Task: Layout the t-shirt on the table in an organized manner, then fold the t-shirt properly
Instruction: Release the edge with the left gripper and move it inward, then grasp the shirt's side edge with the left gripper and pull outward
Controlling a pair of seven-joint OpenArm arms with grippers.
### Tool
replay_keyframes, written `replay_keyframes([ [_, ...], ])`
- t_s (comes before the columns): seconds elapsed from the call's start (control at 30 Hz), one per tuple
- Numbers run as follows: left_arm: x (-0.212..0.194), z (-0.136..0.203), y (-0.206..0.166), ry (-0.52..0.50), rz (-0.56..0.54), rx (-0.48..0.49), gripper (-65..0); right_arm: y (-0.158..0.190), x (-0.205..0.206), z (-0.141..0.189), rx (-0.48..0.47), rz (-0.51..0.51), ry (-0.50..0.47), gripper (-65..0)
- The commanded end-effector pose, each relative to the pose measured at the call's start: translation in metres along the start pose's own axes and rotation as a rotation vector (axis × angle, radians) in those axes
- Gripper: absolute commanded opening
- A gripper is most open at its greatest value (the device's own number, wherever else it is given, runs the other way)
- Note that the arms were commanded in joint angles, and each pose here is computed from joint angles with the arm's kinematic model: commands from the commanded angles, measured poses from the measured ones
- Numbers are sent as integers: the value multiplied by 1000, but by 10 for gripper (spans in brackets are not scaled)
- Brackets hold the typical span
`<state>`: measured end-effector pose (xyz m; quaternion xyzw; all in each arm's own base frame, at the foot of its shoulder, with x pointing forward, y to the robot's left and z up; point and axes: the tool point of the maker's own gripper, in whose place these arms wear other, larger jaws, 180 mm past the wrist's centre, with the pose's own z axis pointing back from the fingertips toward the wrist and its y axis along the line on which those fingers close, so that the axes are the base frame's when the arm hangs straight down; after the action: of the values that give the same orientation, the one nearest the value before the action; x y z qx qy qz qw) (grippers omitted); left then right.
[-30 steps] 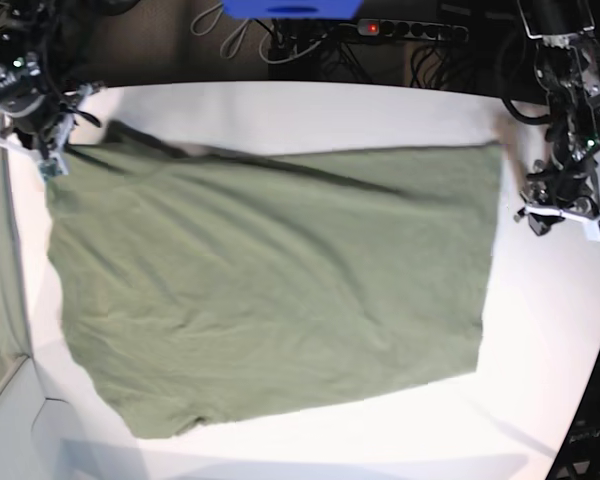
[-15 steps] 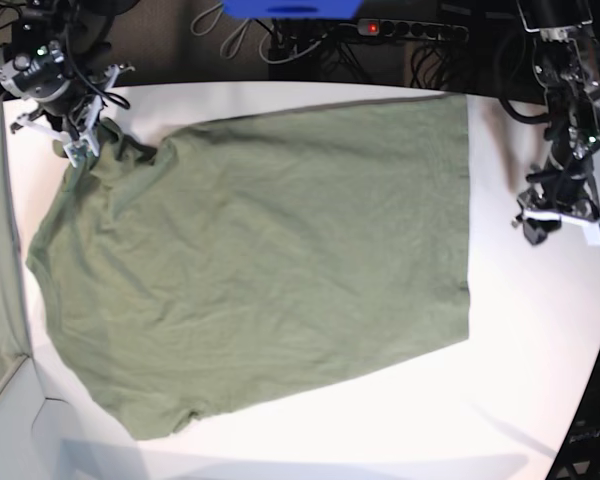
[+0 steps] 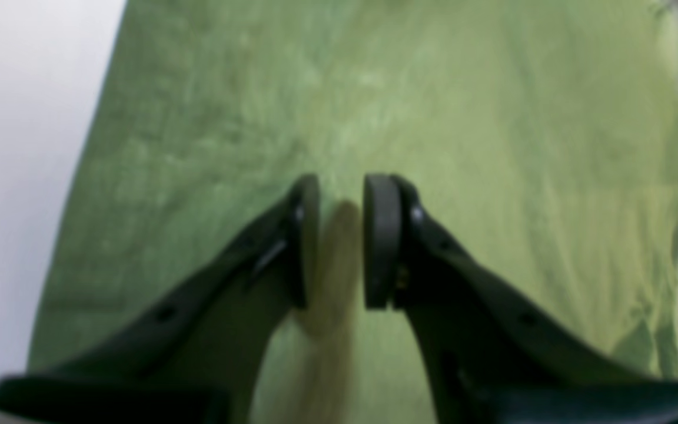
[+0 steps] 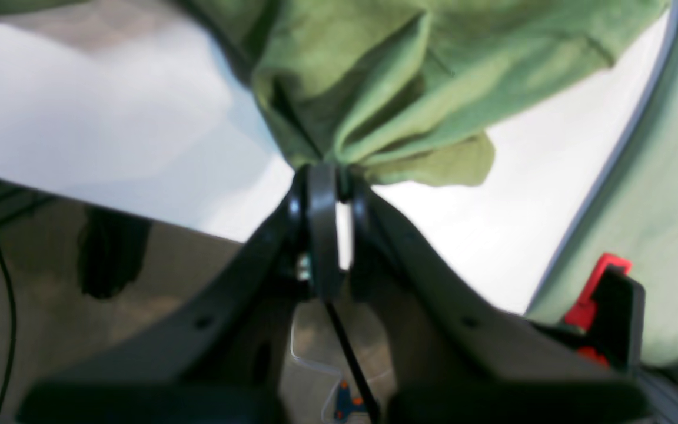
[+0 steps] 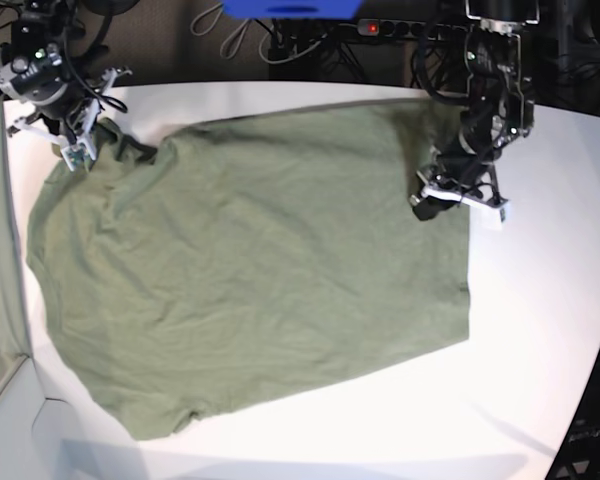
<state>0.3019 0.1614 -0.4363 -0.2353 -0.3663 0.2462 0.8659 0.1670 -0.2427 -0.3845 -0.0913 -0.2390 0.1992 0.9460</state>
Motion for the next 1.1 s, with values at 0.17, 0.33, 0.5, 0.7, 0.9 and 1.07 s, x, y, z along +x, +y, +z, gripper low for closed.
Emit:
replay_keyframes([
  [0.17,12,-19,61,54,-96,210,-510,-2,1,4,-7,8,-10,-633],
  [0.33,55,-26,63,-92,-176,241,-510,-2,3,4,-9,8,-13,-579],
  [0.5,90,-28,53,-181,-227,236,-510,-4,-1,5,-14,4,-5,-470],
  [0.7,119,-19,55,-227,-257,243,-510,-20,-11,10,-52,12,19,-394],
  [0.9,145,-1,27,-307,-263,159,-510,-60,28,12,-151,-28,-82,-394],
  [1.07,143,13,6,-335,-226,76,-510,-61,89,-13,-103,-39,-198,-397],
])
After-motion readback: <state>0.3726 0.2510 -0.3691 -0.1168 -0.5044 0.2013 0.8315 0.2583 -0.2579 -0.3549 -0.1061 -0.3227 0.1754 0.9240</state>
